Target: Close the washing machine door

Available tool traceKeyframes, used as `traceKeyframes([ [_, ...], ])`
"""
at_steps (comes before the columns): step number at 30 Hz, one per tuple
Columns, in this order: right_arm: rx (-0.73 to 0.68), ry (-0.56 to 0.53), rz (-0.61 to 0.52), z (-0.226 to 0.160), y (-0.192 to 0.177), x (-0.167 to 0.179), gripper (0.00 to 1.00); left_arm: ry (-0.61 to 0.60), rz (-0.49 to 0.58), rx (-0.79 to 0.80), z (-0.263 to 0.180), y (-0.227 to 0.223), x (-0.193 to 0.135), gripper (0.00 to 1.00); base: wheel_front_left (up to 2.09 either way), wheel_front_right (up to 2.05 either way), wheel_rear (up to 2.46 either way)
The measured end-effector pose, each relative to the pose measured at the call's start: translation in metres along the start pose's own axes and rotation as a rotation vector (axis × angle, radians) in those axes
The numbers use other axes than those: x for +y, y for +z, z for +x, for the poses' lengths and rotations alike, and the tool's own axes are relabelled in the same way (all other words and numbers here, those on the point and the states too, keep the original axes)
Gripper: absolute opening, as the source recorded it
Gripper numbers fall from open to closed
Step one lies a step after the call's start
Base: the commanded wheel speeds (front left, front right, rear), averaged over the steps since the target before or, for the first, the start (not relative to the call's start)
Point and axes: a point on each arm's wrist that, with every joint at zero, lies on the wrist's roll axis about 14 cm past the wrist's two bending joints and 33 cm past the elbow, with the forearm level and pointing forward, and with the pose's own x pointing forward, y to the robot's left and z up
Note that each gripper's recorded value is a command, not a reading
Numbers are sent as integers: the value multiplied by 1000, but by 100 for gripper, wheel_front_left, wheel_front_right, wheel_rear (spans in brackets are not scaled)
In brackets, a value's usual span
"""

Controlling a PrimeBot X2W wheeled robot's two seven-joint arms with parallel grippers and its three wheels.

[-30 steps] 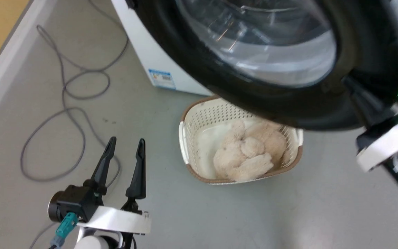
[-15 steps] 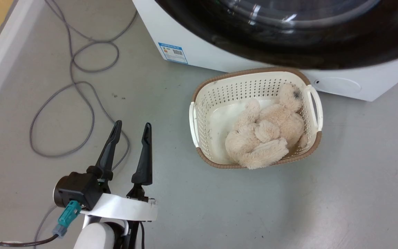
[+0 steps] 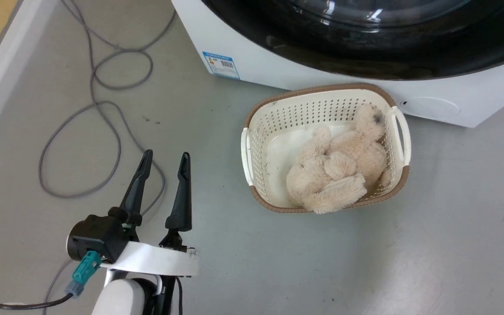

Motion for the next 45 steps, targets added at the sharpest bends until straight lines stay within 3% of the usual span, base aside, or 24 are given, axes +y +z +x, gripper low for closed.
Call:
traceKeyframes([
  [8, -82, -13, -37, -26, 29, -1, 0, -4, -10, -47, -3, 17, -3, 100, 0, 0, 0],
  [19, -191, 21, -97, -111, 50, 13, 0, -23, -18, -95, -23, 35, -10, 100, 0, 0, 0],
  [33, -294, -83, -17, -217, 49, 21, 0, -67, -12, -135, -38, 49, -25, 100, 0, 0, 0],
  [39, -284, -132, 13, -252, 32, 30, 0, -80, -6, -132, -46, 48, -29, 100, 0, 0, 0],
  [40, -276, -140, 16, -257, 27, 31, 23, -82, -4, -131, -47, 48, -29, 100, 0, 0, 0],
  [41, -268, -150, 17, -262, 23, 32, 82, -85, 0, -130, -49, 47, -30, 100, 0, 0, 0],
  [42, -261, -160, 19, -266, 19, 32, 100, -88, 2, -126, -50, 46, -30, 100, 0, 0, 0],
  [45, -235, -193, 14, -278, 7, 30, 100, -94, 14, -112, -53, 41, -31, 100, 0, 0, 0],
])
